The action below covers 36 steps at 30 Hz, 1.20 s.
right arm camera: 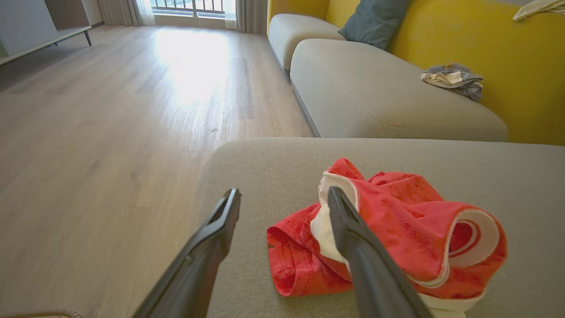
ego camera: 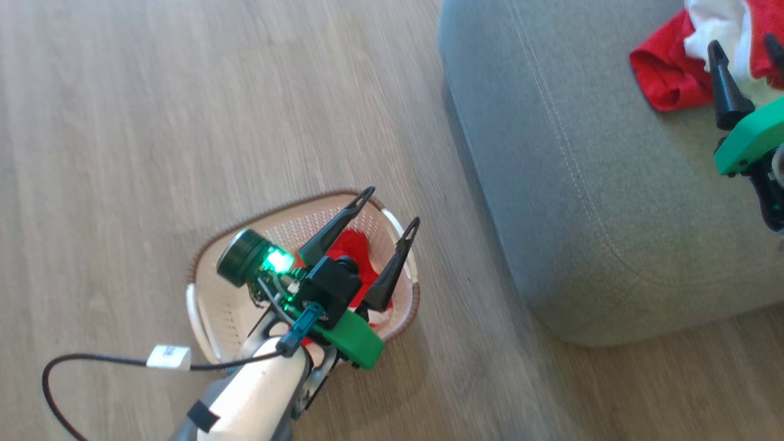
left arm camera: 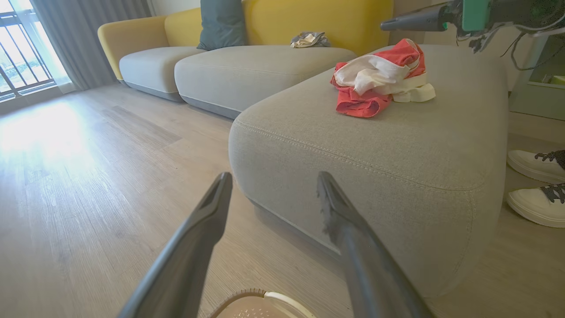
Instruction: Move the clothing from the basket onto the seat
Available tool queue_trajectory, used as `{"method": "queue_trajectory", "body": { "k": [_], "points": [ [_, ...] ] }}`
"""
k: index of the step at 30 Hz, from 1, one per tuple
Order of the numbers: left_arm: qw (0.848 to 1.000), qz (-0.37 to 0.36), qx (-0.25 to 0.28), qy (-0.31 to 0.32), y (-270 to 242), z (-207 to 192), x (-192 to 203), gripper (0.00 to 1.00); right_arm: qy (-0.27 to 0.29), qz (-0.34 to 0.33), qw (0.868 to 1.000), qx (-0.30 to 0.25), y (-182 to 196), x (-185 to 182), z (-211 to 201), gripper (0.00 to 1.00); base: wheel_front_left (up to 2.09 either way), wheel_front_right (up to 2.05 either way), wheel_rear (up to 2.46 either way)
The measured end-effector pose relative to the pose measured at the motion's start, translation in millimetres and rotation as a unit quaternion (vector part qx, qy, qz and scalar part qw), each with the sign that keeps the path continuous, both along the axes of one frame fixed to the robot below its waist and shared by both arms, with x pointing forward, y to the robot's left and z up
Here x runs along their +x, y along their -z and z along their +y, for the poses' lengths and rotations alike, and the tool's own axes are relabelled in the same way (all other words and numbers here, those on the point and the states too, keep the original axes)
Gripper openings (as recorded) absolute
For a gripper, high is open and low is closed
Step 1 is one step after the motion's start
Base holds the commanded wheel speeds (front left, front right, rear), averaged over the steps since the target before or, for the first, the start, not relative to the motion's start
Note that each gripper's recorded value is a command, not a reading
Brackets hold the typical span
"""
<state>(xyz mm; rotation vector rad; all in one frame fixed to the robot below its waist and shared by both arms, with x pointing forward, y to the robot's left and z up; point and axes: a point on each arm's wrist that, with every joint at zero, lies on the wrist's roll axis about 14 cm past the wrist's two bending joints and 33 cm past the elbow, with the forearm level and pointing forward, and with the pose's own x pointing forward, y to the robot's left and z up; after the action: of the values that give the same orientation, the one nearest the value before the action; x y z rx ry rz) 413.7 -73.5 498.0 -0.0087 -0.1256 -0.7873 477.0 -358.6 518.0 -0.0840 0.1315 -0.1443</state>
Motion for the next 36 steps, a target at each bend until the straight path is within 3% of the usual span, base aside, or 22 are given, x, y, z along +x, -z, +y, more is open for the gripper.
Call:
{"method": "queue_trajectory", "body": {
  "k": [7,18,26,36],
  "points": [
    [0.998,-0.010,-0.013,-0.054,-21.6,28.1,-1.1,1.00,-0.068,-0.090,0.993,0.024,-47.9,-1.4,46.1,1.00,0.00,0.00,0.00],
    [0.984,-0.008,-0.031,-0.178,-36.7,99.9,-5.8,1.00,-0.161,-0.185,0.967,0.063,-82.6,-34.9,126.6,1.00,0.00,0.00,0.00],
    [0.957,-0.035,-0.049,-0.285,-57.9,156.6,-8.7,1.00,-0.191,-0.222,0.951,0.100,-87.5,-64.3,172.4,1.00,0.00,0.00,0.00],
    [0.917,-0.032,-0.070,-0.392,-61.5,202.2,-14.9,1.00,-0.155,-0.216,0.955,0.134,-69.0,-88.7,172.2,1.00,0.00,0.00,0.00]
  ]
}}
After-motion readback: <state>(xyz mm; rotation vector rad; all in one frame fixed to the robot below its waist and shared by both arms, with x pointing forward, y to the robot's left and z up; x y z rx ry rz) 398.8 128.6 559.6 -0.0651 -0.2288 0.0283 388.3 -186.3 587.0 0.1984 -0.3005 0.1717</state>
